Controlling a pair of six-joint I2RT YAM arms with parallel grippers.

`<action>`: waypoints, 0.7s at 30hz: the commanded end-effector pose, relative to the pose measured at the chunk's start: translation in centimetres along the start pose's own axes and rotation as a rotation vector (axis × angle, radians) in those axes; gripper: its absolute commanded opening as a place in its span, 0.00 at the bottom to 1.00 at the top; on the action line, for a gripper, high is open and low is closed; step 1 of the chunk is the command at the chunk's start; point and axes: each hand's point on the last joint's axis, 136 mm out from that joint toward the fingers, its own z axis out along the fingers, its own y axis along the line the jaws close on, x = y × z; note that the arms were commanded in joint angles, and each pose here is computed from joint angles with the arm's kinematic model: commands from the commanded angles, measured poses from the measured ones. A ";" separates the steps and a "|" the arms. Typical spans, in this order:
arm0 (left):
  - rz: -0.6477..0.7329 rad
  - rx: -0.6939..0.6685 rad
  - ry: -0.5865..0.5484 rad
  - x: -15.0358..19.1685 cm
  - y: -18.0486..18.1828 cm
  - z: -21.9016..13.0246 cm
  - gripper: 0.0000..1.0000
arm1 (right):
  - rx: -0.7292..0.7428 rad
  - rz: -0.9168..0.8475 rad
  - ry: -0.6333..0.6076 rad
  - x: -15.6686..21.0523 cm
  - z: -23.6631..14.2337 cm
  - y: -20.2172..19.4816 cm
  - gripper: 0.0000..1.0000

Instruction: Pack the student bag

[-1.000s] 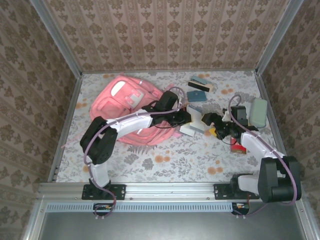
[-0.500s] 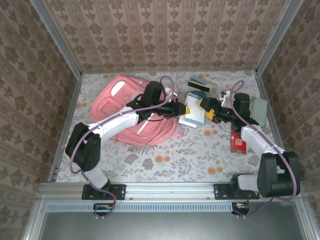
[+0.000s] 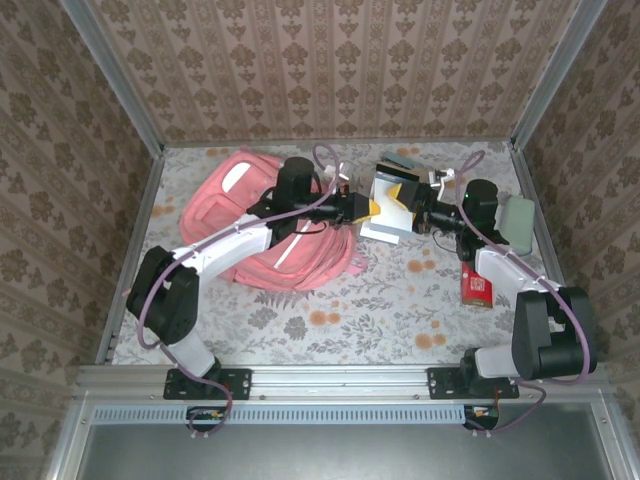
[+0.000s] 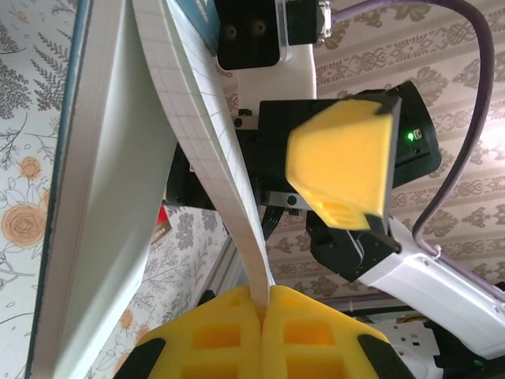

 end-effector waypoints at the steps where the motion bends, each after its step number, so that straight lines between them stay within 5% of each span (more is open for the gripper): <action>1: 0.037 0.069 -0.012 -0.8 -1.4 -0.5 0.00 | -0.088 -0.065 0.039 0.2 -0.1 3.1 0.97; 5: 0.025 0.039 -0.008 -0.9 -0.2 -0.8 0.00 | -0.095 -0.072 0.047 0.6 -0.4 3.9 0.84; 13: 0.004 0.018 0.013 -0.8 1.3 -0.5 0.00 | -0.083 -0.074 0.059 0.9 -0.3 3.9 0.44; 16: 0.007 0.007 0.018 -0.8 1.5 -0.5 0.00 | -0.053 -0.069 0.048 0.7 -0.3 3.4 0.12; 18: 0.012 -0.012 0.019 -0.8 1.7 -0.7 0.15 | -0.030 -0.067 0.039 0.6 -0.3 3.0 0.00; 21: 0.005 -0.040 -0.001 -1.4 2.1 -1.9 0.51 | 0.001 -0.071 0.036 0.5 -0.4 2.5 0.00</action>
